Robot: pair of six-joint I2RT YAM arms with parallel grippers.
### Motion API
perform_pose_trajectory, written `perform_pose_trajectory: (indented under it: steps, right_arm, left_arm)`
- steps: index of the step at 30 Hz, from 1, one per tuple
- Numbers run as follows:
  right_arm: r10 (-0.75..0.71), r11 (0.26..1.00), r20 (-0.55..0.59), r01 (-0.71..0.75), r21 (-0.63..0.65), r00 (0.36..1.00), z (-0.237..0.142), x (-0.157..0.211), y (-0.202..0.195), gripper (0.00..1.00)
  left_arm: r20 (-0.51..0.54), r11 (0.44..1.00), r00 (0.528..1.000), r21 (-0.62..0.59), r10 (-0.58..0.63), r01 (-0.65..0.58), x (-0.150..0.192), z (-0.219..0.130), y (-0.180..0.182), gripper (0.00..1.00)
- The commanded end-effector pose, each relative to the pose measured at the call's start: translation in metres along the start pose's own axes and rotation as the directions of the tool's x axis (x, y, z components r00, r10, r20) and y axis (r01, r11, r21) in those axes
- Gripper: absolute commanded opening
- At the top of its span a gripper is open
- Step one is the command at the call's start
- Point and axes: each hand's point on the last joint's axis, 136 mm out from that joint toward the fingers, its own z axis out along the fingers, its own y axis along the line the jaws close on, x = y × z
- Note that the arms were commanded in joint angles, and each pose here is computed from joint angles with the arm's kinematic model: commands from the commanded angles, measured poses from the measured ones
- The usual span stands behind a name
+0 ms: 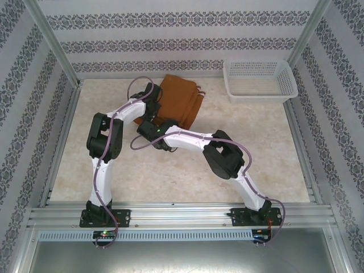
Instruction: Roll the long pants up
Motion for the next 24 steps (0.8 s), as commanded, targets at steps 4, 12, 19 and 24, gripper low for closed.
perform_pose_trajectory:
  steps: [4,12,19,24]
  right_arm:
    - [0.071,0.966,-0.083,-0.089,-0.244,0.994,0.04,0.025,0.015,0.2]
    - [0.21,0.862,-0.049,-0.208,-0.461,0.976,0.01,0.021,0.013,0.0]
    - [0.306,0.698,-0.096,-0.292,-0.654,0.947,-0.027,0.013,0.001,0.0]
    - [0.332,0.601,-0.132,-0.317,-0.734,0.934,-0.042,0.008,-0.004,0.0]
  left_arm:
    - [-0.069,0.993,0.997,-0.112,0.02,-0.028,0.013,0.008,0.042,0.0]
    - [-0.03,1.0,1.0,-0.01,0.009,-0.01,-0.007,-0.023,0.02,1.0]
    - [0.031,0.999,0.999,0.038,0.009,-0.01,-0.031,-0.076,0.01,1.0]
    - [0.08,0.999,0.997,0.053,0.002,-0.006,-0.041,-0.112,0.018,1.0]
